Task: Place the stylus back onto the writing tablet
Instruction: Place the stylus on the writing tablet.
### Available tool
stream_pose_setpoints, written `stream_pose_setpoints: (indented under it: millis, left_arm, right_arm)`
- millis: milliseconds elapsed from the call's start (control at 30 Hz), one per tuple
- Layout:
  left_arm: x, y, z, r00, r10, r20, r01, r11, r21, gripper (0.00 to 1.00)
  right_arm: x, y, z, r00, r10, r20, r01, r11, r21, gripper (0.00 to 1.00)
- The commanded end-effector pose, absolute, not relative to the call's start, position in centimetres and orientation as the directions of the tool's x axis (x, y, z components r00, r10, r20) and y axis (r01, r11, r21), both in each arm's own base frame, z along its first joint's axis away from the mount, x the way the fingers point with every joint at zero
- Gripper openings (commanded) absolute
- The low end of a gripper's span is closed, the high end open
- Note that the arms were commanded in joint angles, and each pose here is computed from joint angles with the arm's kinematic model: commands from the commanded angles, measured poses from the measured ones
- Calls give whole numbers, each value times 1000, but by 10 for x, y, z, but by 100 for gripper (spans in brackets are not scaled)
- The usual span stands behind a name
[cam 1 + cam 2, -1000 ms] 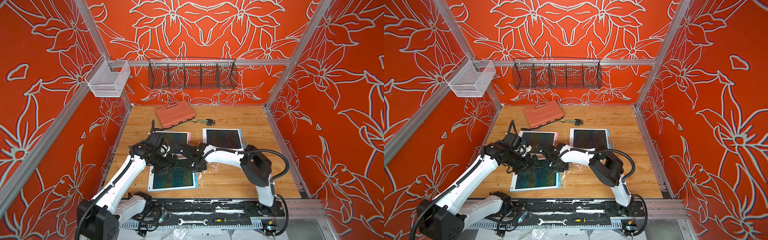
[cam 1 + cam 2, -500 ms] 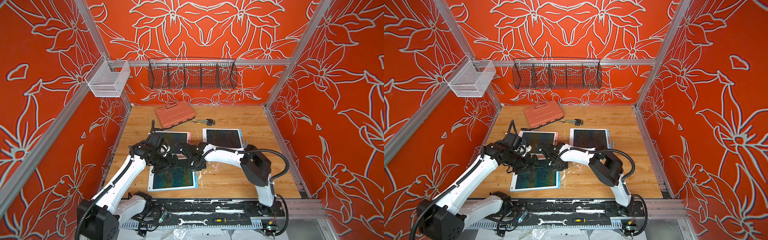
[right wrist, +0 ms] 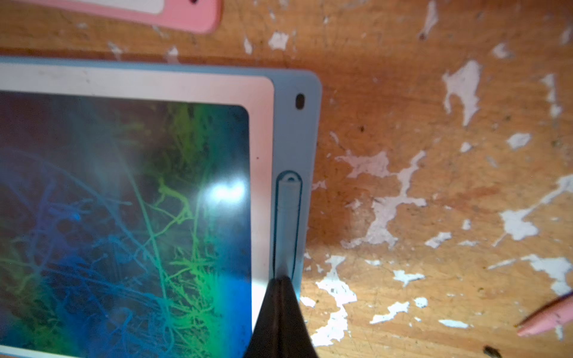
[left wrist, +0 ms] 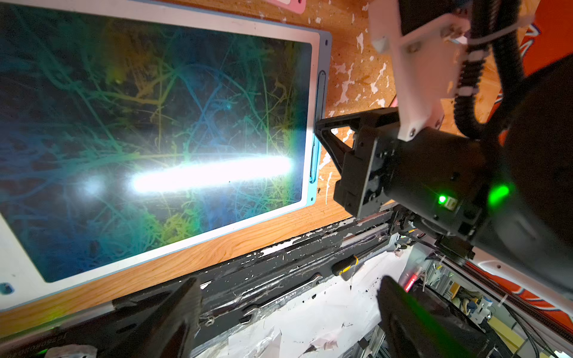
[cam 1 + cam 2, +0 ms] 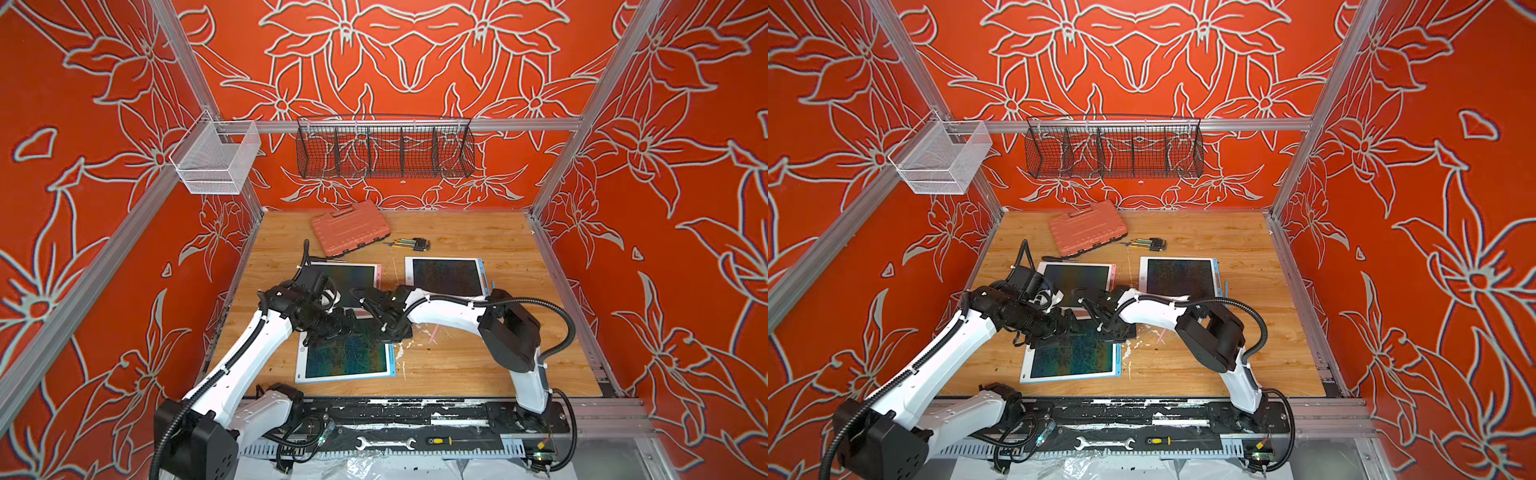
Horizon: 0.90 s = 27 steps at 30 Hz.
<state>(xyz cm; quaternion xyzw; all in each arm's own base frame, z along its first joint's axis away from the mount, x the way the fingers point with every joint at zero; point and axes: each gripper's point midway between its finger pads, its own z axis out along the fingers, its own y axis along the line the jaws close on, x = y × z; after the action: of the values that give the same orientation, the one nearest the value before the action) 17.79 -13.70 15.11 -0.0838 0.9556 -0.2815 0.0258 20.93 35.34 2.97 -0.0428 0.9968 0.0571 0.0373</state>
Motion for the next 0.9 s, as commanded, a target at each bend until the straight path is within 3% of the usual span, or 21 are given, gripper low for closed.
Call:
stream_pose_setpoints:
  millis: [0, 867]
  left_arm:
    - [174, -134, 150, -985, -174, 11, -152, 831, -535, 87]
    - [174, -133, 150, -984, -177, 10, -155, 831, -534, 87]
  right_arm:
    - [204, 341, 16, -996, -74, -49, -76, 996, 41, 4]
    - [196, 328, -4, -1000, -24, -5, -24, 1000, -19, 1]
